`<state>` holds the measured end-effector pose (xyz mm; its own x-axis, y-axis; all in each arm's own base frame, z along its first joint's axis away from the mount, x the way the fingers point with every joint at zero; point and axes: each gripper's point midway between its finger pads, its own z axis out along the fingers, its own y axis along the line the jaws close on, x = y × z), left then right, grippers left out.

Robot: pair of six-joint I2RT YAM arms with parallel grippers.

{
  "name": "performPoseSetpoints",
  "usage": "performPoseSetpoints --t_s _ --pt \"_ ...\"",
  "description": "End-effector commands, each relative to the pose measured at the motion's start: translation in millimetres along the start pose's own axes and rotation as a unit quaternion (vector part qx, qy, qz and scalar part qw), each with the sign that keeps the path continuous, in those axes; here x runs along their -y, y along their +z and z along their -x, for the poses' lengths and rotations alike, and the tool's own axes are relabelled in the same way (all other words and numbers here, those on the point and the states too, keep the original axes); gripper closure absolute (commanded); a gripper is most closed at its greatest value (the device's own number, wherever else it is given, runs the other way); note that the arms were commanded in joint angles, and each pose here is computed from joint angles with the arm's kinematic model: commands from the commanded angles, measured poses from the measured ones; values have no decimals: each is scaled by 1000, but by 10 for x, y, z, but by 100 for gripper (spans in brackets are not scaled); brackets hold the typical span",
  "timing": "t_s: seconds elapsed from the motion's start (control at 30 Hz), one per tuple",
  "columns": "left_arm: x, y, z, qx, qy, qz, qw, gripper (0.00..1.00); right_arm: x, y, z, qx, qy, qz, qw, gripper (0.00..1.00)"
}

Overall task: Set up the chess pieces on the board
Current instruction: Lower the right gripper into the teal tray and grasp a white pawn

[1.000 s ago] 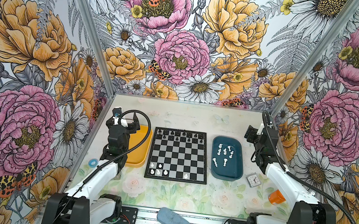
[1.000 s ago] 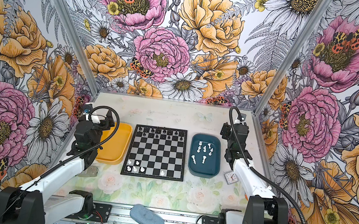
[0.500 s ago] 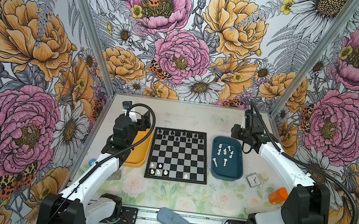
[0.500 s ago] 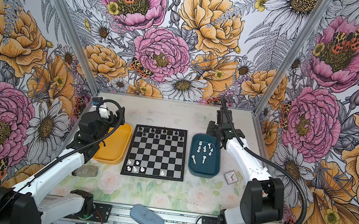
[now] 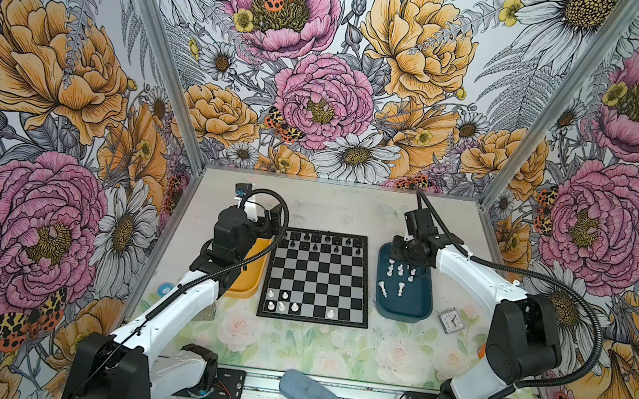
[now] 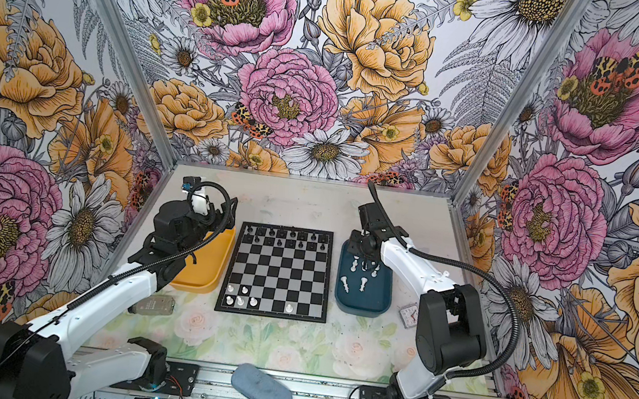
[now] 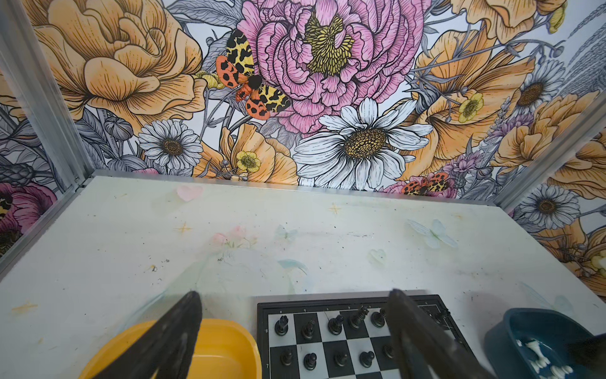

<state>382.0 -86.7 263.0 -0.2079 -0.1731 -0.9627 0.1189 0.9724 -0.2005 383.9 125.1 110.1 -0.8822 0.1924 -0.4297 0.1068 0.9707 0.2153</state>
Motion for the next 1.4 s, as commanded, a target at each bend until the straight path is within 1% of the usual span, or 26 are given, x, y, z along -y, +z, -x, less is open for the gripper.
performPoseSetpoints --t_s 0.0,0.13,0.23,0.43,0.77,1.37 --pt "61 -25 101 9 6 -9 1000 11 -58 5 110 11 20 -2 1000 61" --pt "51 -34 96 10 6 -6 1000 11 -69 95 94 3 30 0 1000 64" --pt "66 -44 102 12 6 -9 1000 11 -16 120 117 9 34 -15 999 64" --pt "63 -53 93 13 6 -10 1000 11 6 196 136 7 39 -25 999 67" --pt "60 -42 88 13 7 -9 1000 11 122 344 184 -1 45 -43 998 67" --pt "38 0 37 5 7 -6 1000 11 125 524 158 -23 55 -39 997 67"
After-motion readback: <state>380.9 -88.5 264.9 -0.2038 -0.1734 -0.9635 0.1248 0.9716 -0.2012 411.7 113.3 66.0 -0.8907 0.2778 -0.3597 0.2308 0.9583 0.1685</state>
